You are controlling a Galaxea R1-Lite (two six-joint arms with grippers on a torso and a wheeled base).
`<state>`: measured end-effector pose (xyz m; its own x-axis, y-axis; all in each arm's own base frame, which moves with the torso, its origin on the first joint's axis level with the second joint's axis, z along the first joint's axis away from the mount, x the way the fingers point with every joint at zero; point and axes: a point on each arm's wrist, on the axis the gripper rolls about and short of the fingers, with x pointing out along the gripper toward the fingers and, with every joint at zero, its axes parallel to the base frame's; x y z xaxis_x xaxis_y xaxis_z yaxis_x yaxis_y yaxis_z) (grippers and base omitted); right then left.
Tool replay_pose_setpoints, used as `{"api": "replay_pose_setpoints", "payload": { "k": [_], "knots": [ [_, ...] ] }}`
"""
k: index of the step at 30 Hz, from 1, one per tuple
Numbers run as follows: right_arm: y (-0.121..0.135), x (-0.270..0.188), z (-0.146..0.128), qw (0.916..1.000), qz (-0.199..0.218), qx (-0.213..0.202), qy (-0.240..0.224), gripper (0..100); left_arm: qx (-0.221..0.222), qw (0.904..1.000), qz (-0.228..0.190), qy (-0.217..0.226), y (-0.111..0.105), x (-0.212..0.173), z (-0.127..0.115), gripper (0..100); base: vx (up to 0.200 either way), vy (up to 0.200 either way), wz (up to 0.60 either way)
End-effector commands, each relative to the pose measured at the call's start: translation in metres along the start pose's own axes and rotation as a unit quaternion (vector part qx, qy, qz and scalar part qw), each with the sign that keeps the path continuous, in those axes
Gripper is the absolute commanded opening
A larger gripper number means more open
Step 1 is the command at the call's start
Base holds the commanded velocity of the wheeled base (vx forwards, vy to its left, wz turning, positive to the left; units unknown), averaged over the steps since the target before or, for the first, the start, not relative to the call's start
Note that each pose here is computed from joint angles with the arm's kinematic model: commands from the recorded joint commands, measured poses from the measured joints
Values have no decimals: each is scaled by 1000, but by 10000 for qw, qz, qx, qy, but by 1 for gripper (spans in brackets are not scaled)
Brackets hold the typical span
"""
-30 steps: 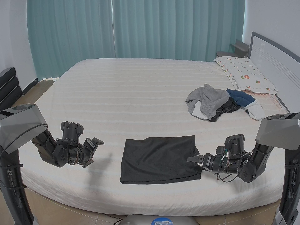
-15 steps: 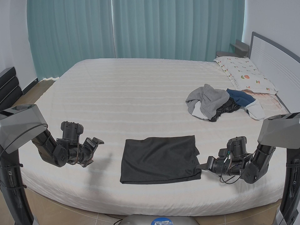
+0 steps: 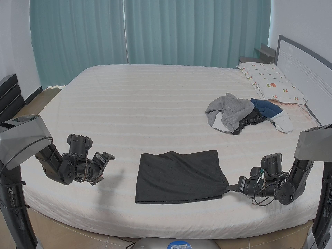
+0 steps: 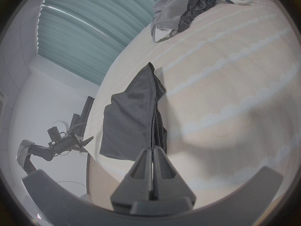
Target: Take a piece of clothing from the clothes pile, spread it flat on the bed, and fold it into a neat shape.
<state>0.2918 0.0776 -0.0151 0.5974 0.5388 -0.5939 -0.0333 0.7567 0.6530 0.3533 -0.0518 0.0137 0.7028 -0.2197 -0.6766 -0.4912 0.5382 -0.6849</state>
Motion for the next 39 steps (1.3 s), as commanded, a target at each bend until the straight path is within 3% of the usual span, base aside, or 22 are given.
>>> {"api": "replay_pose_setpoints", "payload": {
  "k": [1, 5, 6, 13, 14, 18, 27, 39],
  "knots": [
    [-1, 0, -2, 10000, -5, -4, 40, 0, -2, 10000, 0, 1, 0, 0, 0, 100, 0, 0, 0],
    [-1, 1, -4, 10000, -15, -11, 83, 0, -2, 10000, 0, 1, 0, 0, 0, 100, 0, 0, 0],
    [-1, 2, -4, 10000, -12, -15, 88, 100, -2, 10000, 0, 1, 0, 0, 0, 100, 0, 0, 0],
    [11, 9, 18, 9991, 271, -132, -298, 100, -2, 10000, 0, 1, 0, 0, 0, 100, 0, 0, 0],
    [17, 19, 36, 9975, 399, -171, -561, 100, -2, 10000, 0, 1, 0, 0, 0, 100, 0, 0, 0],
    [19, 54, 61, 9948, 600, 8, -820, 100, -2, 10000, 0, 1, 0, 0, 0, 100, 0, 0, 0],
    [11, 103, 93, 9947, 422, 120, -931, 100, 5, 10000, 7, 4, 0, 0, 0, 100, 0, 0, 0],
    [-4, 127, 104, 9930, 314, 137, -1129, 100, -3, 10000, 7, 4, 0, 0, 0, 100, 0, 0, 0]
  ]
}}
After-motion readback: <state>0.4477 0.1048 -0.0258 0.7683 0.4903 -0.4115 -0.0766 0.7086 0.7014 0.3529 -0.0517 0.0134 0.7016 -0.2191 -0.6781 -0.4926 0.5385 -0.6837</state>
